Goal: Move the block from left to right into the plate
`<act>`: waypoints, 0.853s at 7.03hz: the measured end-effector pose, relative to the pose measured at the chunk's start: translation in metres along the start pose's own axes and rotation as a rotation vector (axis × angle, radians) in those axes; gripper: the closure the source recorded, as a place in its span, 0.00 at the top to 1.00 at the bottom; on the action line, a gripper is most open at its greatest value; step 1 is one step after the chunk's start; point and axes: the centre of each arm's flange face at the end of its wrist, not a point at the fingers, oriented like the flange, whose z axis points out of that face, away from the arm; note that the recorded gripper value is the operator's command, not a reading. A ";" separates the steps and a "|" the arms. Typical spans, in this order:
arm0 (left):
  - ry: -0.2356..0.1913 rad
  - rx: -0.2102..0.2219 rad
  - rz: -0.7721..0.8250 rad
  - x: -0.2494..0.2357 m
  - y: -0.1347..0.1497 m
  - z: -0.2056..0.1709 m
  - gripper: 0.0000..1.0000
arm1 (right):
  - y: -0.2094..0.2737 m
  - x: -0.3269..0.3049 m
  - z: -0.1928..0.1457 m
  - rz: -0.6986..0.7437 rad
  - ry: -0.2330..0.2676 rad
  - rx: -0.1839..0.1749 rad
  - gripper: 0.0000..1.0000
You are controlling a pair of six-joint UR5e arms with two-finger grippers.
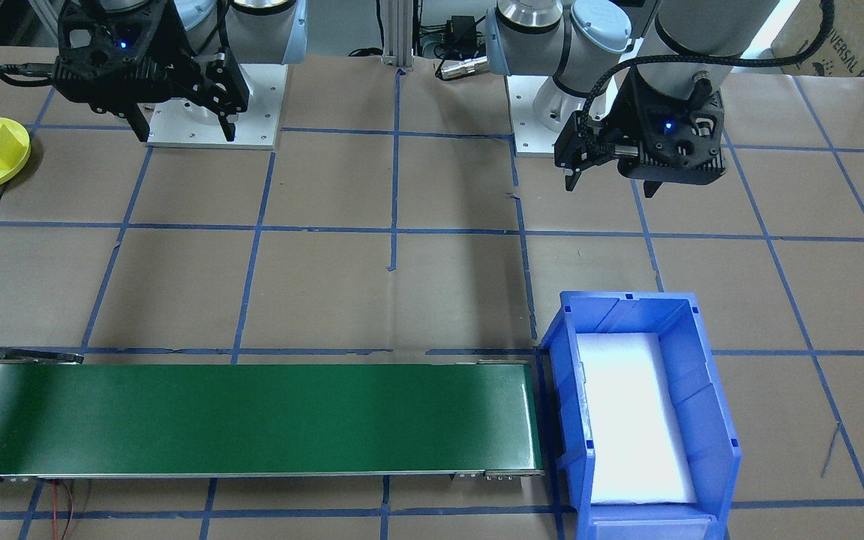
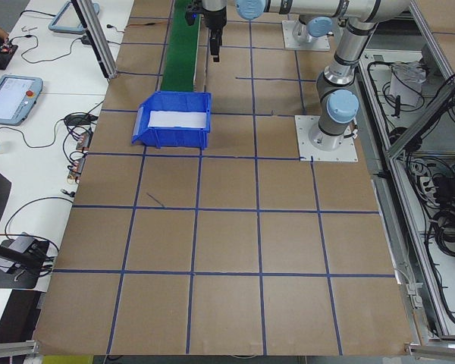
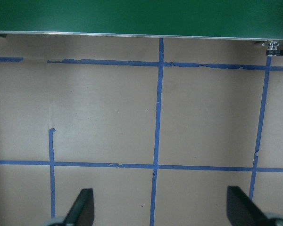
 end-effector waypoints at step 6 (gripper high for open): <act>0.000 0.000 0.000 0.000 0.000 0.000 1.00 | 0.001 0.000 0.001 0.008 0.006 -0.002 1.00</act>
